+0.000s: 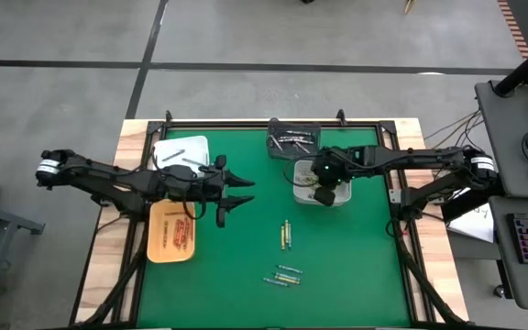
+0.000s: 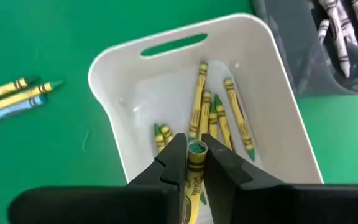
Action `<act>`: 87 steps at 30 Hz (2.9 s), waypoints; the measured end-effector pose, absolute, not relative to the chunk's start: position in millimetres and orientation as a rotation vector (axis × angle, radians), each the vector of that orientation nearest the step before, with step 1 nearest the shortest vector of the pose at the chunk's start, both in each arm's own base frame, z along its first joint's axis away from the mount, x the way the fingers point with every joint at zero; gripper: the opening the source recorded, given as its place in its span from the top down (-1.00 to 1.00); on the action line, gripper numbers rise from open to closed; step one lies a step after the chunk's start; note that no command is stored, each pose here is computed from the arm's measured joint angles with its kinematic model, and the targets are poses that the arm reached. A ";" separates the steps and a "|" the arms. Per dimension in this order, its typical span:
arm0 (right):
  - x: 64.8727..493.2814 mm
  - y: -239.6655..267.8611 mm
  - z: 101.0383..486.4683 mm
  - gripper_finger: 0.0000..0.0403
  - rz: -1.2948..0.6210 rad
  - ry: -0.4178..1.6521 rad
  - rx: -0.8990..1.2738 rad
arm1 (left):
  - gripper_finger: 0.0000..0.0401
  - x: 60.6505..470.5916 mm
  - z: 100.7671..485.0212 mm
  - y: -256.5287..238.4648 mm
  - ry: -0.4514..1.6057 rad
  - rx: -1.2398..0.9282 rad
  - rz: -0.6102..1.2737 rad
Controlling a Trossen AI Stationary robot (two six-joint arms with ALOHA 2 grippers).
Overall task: Sort crayons
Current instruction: Put the green crayon into the gray bin, then put the blue crayon into the white bin
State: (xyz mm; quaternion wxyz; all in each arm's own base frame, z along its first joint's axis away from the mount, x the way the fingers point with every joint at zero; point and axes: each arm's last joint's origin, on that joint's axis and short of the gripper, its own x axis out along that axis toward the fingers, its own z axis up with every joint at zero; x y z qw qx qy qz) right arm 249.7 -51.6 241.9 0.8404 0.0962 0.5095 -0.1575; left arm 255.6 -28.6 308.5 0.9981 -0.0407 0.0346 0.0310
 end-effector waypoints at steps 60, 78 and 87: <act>278.7 49.0 236.7 0.67 0.117 0.666 0.011 | 0.23 266.5 244.4 -141.1 0.260 -1.025 0.090; 233.7 93.3 207.2 0.73 0.089 1.120 0.179 | 0.23 265.7 234.8 -141.2 0.335 -0.472 0.045; 237.7 123.0 203.7 0.73 0.111 0.908 0.196 | 0.23 280.3 216.8 -147.3 0.297 -0.202 0.076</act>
